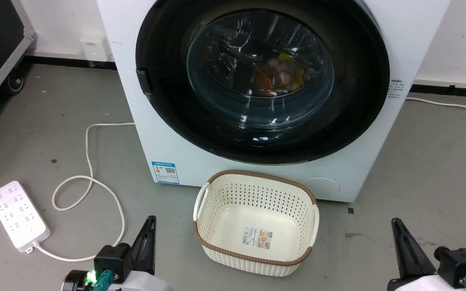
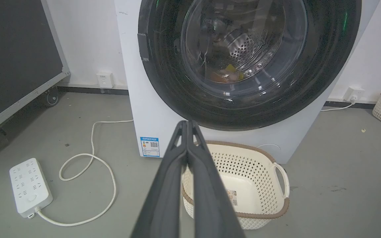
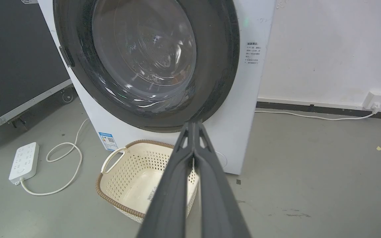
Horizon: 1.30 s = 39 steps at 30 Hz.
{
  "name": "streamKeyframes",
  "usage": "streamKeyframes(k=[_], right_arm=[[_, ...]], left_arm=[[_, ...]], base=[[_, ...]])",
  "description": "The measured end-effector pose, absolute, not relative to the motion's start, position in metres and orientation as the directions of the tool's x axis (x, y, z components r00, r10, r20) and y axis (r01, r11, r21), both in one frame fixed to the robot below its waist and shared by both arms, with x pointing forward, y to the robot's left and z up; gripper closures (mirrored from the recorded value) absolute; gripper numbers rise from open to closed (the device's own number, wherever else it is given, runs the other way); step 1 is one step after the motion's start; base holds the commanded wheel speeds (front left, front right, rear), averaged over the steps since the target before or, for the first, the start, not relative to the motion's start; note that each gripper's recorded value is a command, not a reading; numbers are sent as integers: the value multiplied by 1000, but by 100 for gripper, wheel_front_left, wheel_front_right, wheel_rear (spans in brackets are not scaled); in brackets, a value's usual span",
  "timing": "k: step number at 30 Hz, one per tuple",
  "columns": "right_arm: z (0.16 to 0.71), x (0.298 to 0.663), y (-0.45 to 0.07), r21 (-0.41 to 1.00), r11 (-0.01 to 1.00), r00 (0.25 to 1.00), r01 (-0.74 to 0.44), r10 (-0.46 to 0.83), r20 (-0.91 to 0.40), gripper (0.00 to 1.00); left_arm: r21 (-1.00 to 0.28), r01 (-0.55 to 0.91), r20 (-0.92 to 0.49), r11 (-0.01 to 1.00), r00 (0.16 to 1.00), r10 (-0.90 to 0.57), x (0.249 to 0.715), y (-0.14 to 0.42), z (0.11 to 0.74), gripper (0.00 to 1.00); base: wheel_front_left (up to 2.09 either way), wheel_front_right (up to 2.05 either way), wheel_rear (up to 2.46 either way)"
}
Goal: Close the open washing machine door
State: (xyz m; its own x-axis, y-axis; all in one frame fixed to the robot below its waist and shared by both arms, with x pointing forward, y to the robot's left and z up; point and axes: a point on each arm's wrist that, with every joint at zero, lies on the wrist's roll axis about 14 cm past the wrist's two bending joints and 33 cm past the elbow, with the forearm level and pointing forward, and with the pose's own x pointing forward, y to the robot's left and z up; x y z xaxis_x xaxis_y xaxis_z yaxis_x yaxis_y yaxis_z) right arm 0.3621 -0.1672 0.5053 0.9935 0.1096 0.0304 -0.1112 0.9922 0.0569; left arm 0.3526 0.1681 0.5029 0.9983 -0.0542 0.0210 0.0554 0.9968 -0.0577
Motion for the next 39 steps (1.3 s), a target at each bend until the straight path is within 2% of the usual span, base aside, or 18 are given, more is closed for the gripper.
streamKeyframes(k=[39], right_arm=[[512, 365, -164, 14, 992, 993, -122, 122, 7, 100]], left_arm=[[-4, 36, 6, 999, 999, -36, 361, 172, 512, 100]], base=[[0, 0, 0]])
